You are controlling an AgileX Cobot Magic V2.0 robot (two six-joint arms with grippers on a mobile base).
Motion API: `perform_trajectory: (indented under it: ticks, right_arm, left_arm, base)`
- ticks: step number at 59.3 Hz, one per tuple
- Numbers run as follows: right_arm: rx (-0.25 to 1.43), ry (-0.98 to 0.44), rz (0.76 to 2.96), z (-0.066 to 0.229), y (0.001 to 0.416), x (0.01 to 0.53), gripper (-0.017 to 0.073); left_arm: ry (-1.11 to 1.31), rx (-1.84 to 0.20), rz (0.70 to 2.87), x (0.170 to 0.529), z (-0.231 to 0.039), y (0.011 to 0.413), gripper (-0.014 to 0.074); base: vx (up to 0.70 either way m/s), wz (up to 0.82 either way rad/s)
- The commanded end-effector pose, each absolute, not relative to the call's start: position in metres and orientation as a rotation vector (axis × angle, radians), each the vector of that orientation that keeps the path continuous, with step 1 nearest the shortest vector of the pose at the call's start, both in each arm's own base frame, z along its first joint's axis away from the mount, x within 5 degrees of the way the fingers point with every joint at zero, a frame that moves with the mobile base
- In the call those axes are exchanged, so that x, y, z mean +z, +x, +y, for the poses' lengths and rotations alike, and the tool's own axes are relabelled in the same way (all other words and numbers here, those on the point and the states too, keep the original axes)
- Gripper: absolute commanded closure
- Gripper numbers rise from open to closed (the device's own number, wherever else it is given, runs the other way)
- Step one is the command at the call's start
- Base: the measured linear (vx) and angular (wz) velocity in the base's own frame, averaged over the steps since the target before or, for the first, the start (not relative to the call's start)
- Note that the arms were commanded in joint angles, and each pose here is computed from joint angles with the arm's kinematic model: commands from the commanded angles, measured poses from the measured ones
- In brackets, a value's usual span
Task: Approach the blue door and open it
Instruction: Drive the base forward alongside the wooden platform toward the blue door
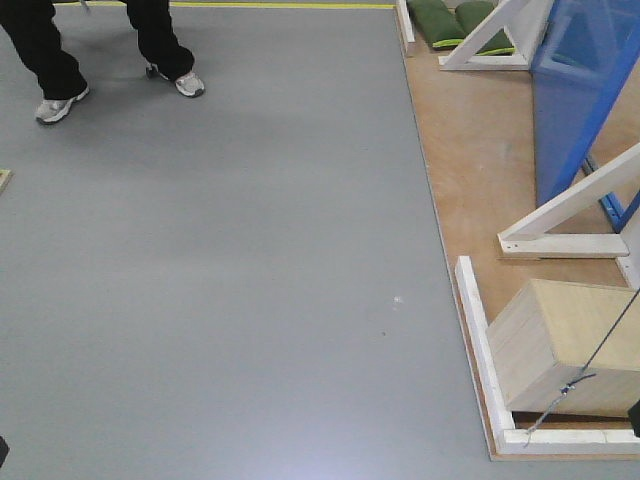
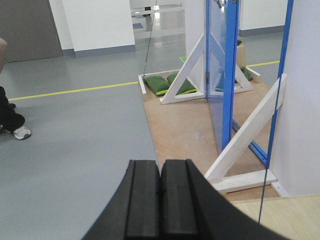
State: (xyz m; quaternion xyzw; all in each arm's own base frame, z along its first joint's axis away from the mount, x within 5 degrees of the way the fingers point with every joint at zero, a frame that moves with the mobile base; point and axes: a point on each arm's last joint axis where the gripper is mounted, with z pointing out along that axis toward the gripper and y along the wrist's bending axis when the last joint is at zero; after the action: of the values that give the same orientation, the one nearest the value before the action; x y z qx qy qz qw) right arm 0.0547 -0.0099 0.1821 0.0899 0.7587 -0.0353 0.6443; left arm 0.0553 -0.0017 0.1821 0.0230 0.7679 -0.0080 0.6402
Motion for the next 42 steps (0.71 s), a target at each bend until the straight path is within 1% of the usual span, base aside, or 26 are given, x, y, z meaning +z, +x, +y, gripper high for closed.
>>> perform_trajectory:
  ticks: [1,24,42]
  right_arm:
    - [-0.095,0.186,1.642,-0.01,0.0549,0.1873,0.0564]
    - [-0.095,0.186,1.643,-0.01,0.055,0.1872,0.0564]
    - [-0.095,0.187,1.645,-0.01,0.0551,0.1871,0.0564]
  left_arm:
    - [0.048,-0.03,1.633,0.196,-0.0022,0.0541,0.0523]
    - [0.047,-0.029,1.633,0.1962,-0.0022,0.0541,0.0523]
    - [0.049,-0.031,1.633,0.1962,-0.0023,0.0541,0.0523]
  base:
    - [0.35,-0.08]
    - [0.37,-0.07]
    - [0.38,0.03]
